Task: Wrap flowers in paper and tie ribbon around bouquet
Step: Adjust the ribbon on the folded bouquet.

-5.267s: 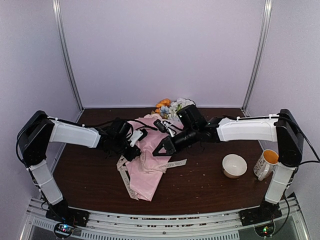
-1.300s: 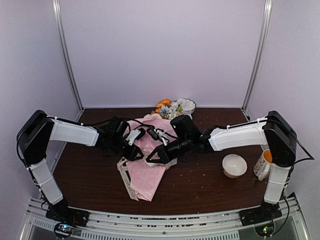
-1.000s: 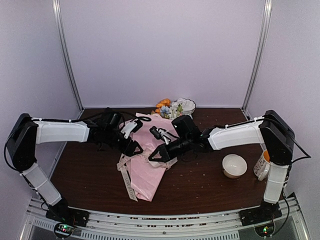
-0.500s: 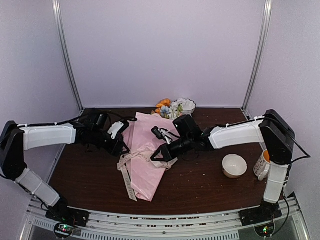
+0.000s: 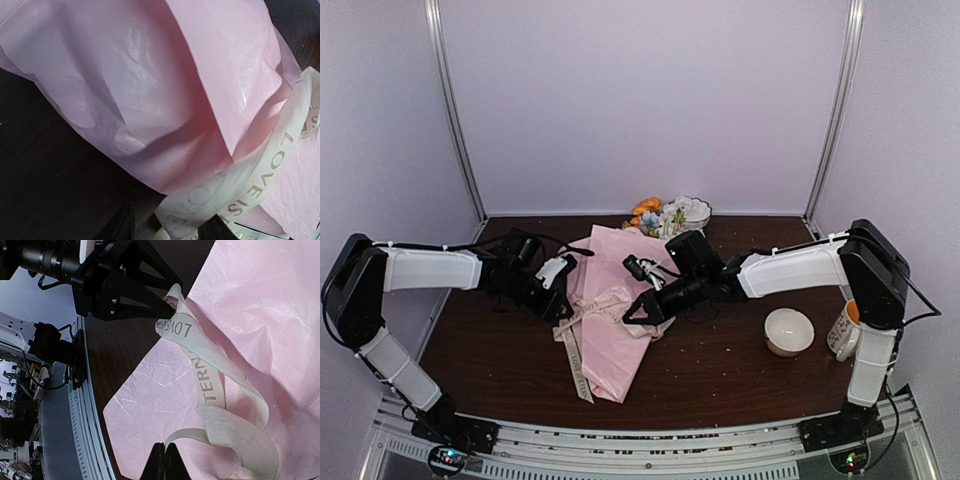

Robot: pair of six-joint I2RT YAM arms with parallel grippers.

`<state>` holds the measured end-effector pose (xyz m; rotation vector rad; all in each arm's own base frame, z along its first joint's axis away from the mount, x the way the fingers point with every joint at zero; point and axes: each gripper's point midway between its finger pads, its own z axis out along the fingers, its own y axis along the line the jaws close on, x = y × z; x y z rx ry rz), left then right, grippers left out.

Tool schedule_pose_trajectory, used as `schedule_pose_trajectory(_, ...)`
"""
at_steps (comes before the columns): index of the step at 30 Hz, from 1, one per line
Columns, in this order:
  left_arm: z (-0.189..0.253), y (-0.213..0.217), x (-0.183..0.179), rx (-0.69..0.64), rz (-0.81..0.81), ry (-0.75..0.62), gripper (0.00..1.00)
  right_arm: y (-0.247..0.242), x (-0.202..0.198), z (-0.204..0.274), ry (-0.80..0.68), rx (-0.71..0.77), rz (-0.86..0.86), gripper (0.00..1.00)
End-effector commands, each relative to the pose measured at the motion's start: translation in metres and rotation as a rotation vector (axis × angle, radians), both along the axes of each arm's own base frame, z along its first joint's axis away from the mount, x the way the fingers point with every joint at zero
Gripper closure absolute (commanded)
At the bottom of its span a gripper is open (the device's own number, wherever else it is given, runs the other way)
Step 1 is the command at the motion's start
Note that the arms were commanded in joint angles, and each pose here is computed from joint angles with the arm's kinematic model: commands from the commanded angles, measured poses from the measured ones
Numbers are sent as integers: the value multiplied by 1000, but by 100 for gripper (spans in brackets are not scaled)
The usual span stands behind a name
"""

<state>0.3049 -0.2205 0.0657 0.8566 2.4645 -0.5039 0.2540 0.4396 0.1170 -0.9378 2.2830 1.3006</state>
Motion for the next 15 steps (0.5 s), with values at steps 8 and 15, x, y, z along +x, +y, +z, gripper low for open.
schedule_pose_trajectory(8,-3,3,23,-6,50,-39,94,-4,-2,10,-27,-8,11,100)
schedule_pose_trajectory(15,25,37,47,5,205,-171,100,-26,-32,16,-34,-14,102,100)
